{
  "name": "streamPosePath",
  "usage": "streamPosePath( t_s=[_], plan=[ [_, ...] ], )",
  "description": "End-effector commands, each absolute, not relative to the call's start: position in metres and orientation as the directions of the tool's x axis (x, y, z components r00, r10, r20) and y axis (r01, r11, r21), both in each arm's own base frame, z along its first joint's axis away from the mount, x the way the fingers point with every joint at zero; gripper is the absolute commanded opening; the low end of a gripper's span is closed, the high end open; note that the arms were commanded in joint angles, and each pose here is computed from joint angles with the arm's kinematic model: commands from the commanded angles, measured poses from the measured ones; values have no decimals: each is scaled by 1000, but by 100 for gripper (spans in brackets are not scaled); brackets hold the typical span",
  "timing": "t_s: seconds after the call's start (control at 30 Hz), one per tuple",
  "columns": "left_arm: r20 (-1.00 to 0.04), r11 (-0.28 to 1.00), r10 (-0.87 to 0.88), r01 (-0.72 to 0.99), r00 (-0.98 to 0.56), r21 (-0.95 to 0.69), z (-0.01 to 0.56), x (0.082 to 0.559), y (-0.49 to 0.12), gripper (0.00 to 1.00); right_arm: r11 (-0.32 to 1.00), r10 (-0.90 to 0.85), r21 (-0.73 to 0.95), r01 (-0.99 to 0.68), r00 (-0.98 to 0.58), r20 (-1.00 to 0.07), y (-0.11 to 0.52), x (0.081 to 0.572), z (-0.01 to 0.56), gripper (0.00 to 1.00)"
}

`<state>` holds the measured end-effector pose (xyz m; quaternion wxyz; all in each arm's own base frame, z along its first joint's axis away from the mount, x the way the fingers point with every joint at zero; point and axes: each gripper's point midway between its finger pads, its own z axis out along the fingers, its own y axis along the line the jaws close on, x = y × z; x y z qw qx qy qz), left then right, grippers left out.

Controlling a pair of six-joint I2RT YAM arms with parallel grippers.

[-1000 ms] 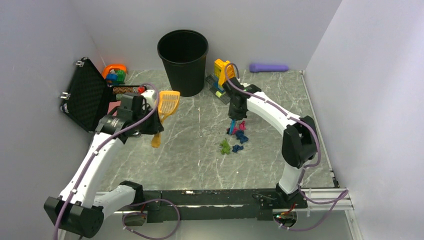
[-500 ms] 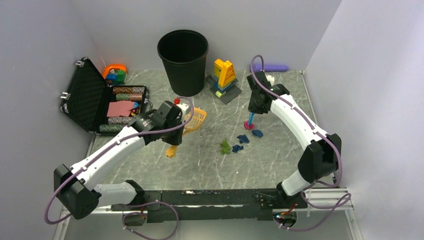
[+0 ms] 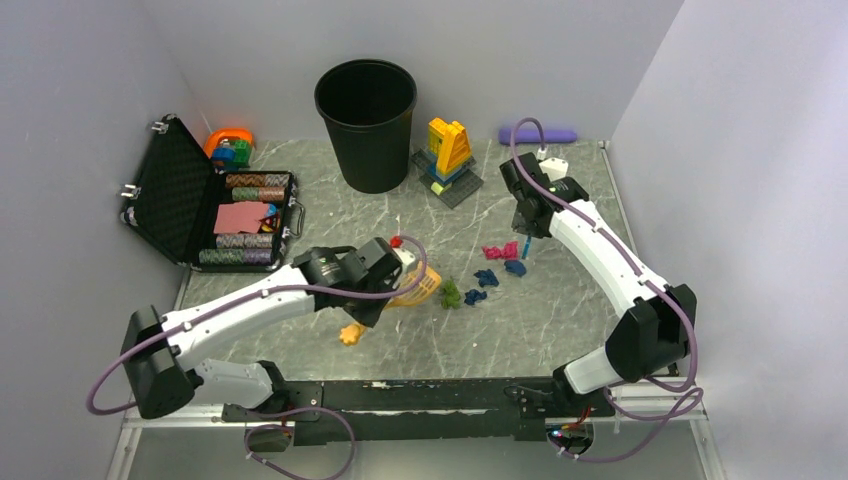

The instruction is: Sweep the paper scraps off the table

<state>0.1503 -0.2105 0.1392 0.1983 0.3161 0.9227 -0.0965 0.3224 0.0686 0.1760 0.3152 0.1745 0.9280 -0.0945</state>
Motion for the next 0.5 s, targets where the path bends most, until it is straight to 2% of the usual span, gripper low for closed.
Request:
streamPosePath(
  t_s=[0.0, 0.2, 0.37, 0.47],
  plan=[
    [-347, 743, 628, 669, -697, 2, 127, 138, -213, 0, 870, 283, -139, 473, -710, -644, 42, 306, 184, 0],
    [-235, 680, 725, 727, -647, 95, 112, 128, -209, 0, 884, 235, -191, 426, -760, -606, 38, 292, 166, 0],
    [-172, 645, 763, 753, -623, 134, 111, 122, -205, 0, 927, 136, -254, 275, -880, -456, 51, 287, 116, 0],
    [-122, 633, 774, 761, -621, 143, 113, 117, -200, 0, 958, 76, -222, 184, -903, -422, 65, 295, 97, 0]
  ],
)
